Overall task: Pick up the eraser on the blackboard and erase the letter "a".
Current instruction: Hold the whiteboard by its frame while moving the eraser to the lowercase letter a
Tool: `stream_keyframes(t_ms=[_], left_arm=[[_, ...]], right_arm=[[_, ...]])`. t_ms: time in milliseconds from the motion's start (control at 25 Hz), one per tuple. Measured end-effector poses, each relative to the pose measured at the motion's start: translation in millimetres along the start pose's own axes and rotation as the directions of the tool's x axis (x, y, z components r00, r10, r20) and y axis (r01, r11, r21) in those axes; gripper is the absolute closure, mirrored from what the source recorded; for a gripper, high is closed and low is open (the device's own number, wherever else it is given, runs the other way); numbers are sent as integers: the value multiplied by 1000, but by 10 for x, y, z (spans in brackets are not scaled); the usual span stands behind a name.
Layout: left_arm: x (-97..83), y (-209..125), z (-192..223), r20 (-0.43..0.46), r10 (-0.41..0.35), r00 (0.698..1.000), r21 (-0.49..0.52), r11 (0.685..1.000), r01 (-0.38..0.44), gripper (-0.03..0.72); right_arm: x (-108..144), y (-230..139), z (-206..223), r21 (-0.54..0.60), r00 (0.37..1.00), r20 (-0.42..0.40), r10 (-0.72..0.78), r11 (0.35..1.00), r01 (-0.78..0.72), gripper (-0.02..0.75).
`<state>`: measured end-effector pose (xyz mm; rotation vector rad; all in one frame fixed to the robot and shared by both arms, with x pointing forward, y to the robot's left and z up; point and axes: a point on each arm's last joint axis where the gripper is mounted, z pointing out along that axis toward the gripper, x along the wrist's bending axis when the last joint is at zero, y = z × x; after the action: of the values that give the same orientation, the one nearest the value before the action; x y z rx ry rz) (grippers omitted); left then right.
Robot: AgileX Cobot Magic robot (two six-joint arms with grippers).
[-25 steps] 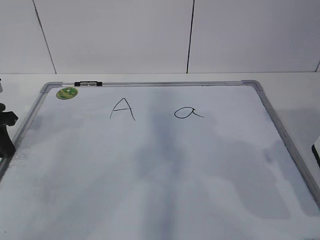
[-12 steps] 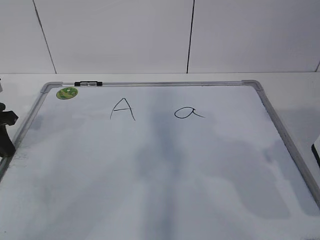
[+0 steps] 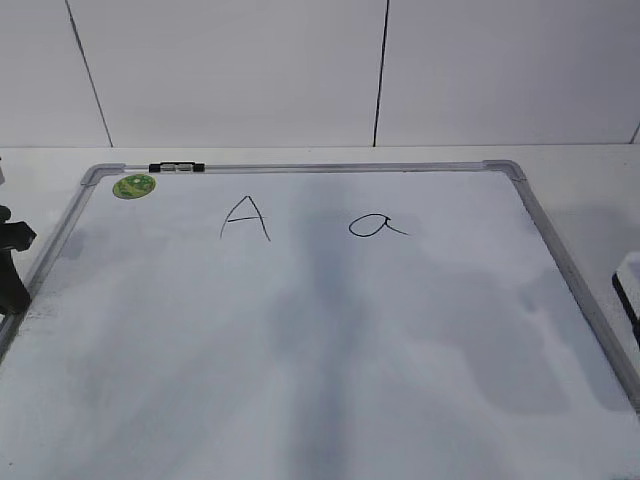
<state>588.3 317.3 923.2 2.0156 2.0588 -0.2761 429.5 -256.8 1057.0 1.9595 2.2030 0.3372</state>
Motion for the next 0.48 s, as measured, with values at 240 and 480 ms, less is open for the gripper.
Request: stream_keyframes(t_ms=[240, 480], left_arm=[[1, 0, 0, -1, 1, 1000, 0, 1000, -1, 641], [1, 0, 0, -1, 1, 1000, 0, 1000, -1, 641]], right_arm=[[38, 401, 65, 6, 999, 4, -32, 999, 32, 197], [79, 773, 242, 9, 998, 3, -57, 998, 57, 196]])
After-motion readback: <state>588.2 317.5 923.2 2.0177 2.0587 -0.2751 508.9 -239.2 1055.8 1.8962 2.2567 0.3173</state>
